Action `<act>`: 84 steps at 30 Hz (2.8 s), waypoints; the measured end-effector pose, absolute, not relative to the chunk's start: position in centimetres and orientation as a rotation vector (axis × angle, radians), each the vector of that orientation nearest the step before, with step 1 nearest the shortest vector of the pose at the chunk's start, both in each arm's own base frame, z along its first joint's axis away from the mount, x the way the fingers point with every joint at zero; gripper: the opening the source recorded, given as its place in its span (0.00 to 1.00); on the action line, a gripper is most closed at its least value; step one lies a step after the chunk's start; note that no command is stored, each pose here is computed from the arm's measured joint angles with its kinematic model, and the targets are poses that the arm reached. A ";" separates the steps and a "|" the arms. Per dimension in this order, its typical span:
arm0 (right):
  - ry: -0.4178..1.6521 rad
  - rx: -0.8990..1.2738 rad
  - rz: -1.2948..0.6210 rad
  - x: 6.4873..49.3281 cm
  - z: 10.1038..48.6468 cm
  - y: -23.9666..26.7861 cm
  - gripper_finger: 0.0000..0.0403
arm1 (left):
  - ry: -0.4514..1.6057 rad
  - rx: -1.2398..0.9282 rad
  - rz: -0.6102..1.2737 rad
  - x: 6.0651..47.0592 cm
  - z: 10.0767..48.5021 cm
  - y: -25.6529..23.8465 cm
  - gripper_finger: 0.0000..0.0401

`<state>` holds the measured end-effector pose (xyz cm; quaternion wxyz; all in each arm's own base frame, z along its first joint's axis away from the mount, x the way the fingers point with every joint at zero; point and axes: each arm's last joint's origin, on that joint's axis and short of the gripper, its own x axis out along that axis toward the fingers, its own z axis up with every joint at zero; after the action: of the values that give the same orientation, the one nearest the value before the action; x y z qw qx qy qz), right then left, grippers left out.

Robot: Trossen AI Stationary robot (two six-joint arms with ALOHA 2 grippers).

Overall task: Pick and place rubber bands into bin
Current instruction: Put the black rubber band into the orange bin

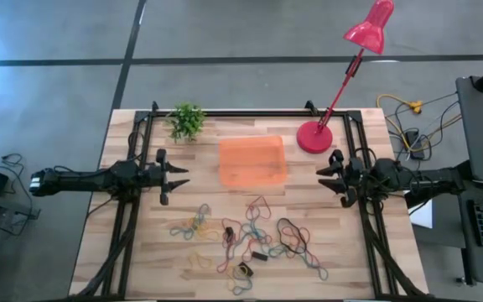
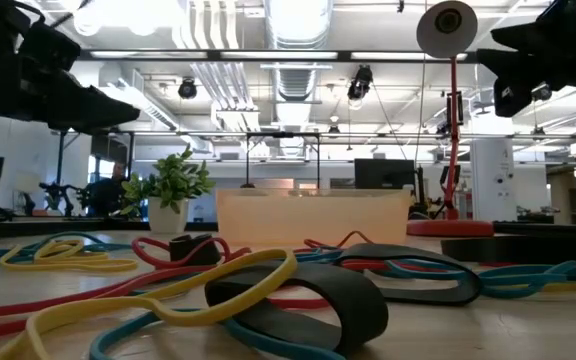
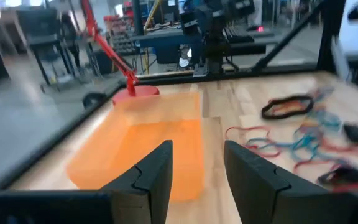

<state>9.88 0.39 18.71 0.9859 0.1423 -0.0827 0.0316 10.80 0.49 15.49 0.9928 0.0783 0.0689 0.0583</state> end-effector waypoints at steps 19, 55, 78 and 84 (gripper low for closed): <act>-0.021 0.325 0.179 11.8 17.7 1.5 0.32 | 0.102 0.194 0.118 10.8 15.9 0.5 0.32; 0.571 0.026 0.091 21.1 28.4 3.6 0.32 | -0.013 0.086 -0.067 14.9 27.1 -0.1 0.32; 0.889 0.148 0.082 22.3 16.7 6.6 0.32 | 0.288 0.075 -0.166 19.4 21.7 -2.7 0.32; 0.949 0.129 0.094 24.1 15.2 8.0 0.29 | 0.293 0.058 -0.170 19.6 21.6 -2.9 0.32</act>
<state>24.11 7.96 15.23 0.8864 0.0618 0.4565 0.0454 19.57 -2.92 21.55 0.9852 0.0289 0.1458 -0.0848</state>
